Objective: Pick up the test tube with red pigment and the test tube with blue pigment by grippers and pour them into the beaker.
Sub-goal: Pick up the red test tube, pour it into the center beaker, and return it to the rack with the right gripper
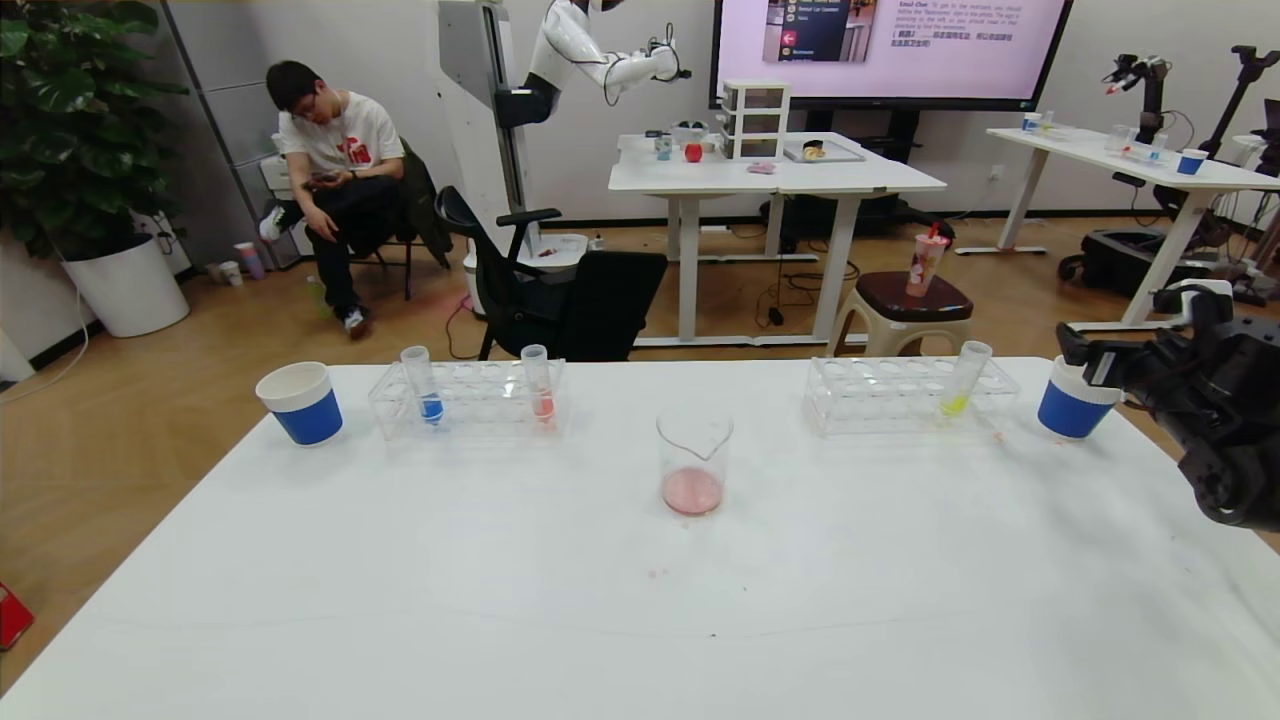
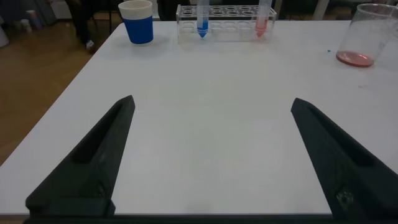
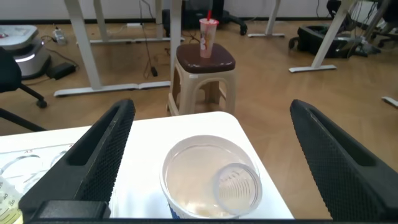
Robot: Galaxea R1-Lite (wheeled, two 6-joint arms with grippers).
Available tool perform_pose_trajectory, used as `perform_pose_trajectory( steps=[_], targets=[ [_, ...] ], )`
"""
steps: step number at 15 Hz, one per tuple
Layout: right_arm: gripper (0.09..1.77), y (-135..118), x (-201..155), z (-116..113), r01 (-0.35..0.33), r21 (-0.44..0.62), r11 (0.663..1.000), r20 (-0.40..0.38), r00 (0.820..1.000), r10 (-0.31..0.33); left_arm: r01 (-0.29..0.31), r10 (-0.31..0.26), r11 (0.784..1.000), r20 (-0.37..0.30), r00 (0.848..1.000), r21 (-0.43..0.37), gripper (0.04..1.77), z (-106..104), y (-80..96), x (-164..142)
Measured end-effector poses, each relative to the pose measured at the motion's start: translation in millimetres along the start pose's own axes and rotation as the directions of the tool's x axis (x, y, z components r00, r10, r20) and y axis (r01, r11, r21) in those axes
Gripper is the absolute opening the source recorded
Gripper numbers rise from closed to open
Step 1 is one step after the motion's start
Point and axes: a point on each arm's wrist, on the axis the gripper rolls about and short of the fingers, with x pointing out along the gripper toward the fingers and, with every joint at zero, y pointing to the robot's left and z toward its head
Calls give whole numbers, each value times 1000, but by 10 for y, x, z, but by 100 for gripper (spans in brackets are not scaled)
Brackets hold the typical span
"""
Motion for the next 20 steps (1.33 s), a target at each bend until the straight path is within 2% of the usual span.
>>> perform_pose_trajectory(
  steps=[3,5,7,10,12,16,20],
  targets=[
    [174,68,-9,84,-21,0,1000,27,999,21,0,0,1000,0,1000,0,175,0,0,0],
    [174,225,-32,248,-60,0,998,61,996,60,0,0,1000,0,1000,0,175,0,0,0],
    [174,525,-107,470,-132,5,991,80,988,131,0,0,1000,0,1000,0,175,0,0,0],
    [174,1125,-366,848,-273,18,962,103,957,270,0,0,1000,0,1000,0,175,0,0,0],
    [174,1330,-536,1049,-294,26,956,138,948,288,0,0,1000,0,1000,0,175,0,0,0],
    [174,1306,-931,1433,-313,27,950,200,932,301,0,0,1000,0,1000,0,175,0,0,0],
    [174,1000,-1611,1963,-296,24,955,293,915,277,0,0,1000,0,1000,0,175,0,0,0]
  ],
)
